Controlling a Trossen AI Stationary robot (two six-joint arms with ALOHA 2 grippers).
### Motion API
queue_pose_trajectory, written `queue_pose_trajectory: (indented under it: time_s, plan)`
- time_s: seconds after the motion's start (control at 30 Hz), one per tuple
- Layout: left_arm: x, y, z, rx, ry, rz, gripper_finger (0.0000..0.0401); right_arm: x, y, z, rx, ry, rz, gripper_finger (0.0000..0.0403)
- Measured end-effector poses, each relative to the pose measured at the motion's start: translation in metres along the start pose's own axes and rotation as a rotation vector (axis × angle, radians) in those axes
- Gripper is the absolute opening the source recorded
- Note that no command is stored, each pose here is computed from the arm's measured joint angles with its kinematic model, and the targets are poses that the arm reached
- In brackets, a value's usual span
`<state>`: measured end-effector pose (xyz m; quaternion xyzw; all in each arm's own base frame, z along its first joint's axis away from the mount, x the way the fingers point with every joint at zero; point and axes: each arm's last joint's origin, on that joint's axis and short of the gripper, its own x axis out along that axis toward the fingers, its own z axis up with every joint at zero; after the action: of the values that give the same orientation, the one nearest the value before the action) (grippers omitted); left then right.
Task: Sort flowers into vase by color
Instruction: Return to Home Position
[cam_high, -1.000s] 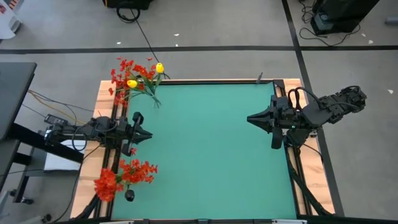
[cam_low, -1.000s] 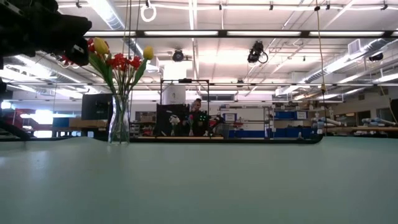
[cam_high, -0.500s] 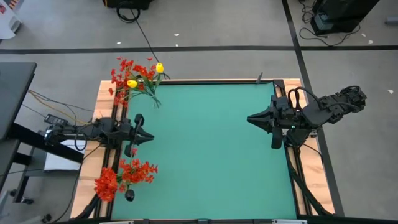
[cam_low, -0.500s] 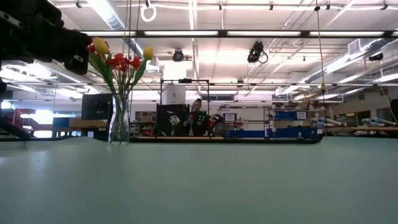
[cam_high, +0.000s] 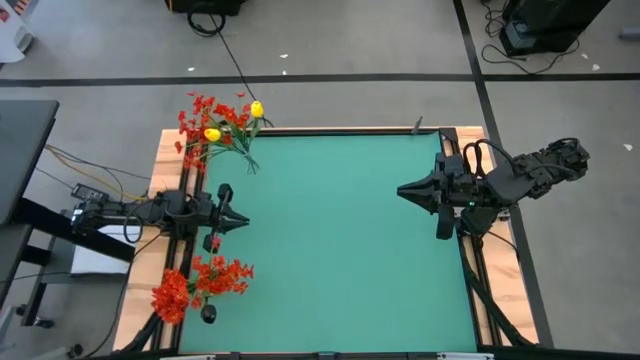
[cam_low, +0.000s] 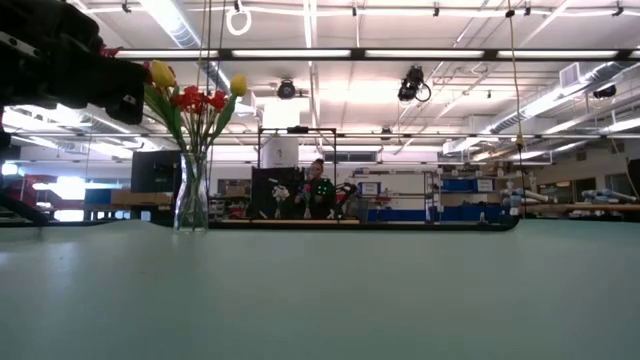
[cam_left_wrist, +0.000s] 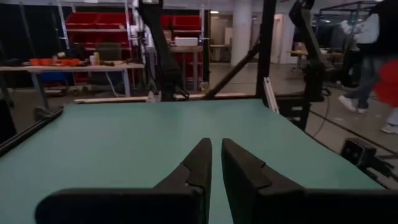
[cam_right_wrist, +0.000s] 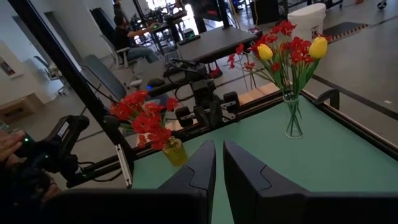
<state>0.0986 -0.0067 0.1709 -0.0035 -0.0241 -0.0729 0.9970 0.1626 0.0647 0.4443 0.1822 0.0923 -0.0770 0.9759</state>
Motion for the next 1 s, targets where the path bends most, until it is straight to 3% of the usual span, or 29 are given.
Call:
queue_pose_trajectory:
  time_s: [0.7, 0.83, 1.0]
  plan:
    - [0.0, 0.002, -0.001, -0.006, 0.004, 0.022, 0.004, 0.0, 0.0, 0.0, 0.002, -0.002, 0.001, 0.0042]
    - [-0.001, 0.01, 0.0, -0.04, -0.007, 0.299, 0.0041, 0.0, 0.0, 0.001, 0.008, -0.019, -0.015, 0.0042]
    - [-0.001, 0.011, 0.0, -0.024, -0.006, 0.36, 0.0041, 0.003, 0.002, 0.011, 0.07, -0.132, -0.048, 0.0042]
